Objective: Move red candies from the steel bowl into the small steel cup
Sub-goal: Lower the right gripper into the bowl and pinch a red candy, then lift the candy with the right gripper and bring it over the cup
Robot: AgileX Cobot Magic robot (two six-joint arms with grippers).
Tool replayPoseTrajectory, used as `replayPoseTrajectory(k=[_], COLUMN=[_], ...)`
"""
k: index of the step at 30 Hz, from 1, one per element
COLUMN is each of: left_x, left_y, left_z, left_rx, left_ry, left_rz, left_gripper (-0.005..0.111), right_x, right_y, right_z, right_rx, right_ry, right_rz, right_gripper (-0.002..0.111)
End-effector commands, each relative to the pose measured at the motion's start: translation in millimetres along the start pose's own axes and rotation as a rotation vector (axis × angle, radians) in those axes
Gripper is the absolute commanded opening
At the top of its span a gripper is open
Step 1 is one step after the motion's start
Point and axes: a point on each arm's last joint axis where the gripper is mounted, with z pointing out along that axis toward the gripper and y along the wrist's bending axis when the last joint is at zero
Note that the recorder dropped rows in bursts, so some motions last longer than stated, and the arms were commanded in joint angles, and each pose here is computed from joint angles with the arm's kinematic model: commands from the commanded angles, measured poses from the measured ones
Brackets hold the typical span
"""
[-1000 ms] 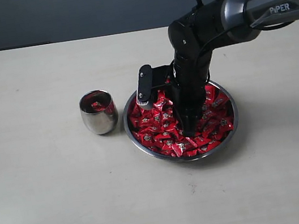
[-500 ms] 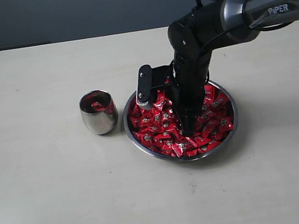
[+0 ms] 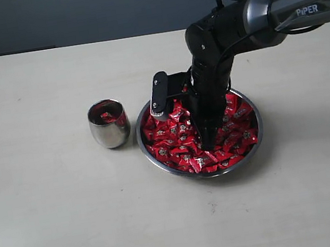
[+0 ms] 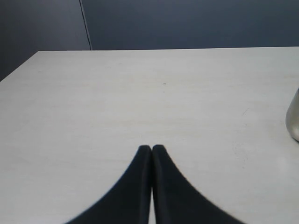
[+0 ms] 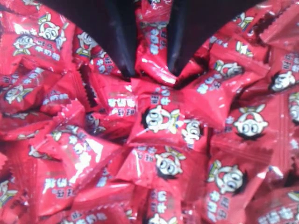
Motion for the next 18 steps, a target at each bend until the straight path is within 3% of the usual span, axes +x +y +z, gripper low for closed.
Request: replayPoseTrajectory(k=[1,7,18], left_x=[0.4,0.4,0.4], left_y=[-0.4,-0.4,-0.4], left_z=[0.1,0.1,0.1], left_rx=[0.006,0.006,0.006], left_ry=[-0.011,-0.011,-0.011], left_rz=[-0.006,-0.006,-0.006], left_gripper=[0.000,0.000,0.000], right_x=[0.2,2.0,1.6], right_y=[0.2,0.2,-4.1], right_z=[0.7,-4.1,-50.3], right_rx=[-0.004,-0.001,0.098], right_ry=[0.009,0.025,-0.034], right_rz=[-0.009,-0.014,0.007], right_gripper=[-0.001,-0.001,-0.001])
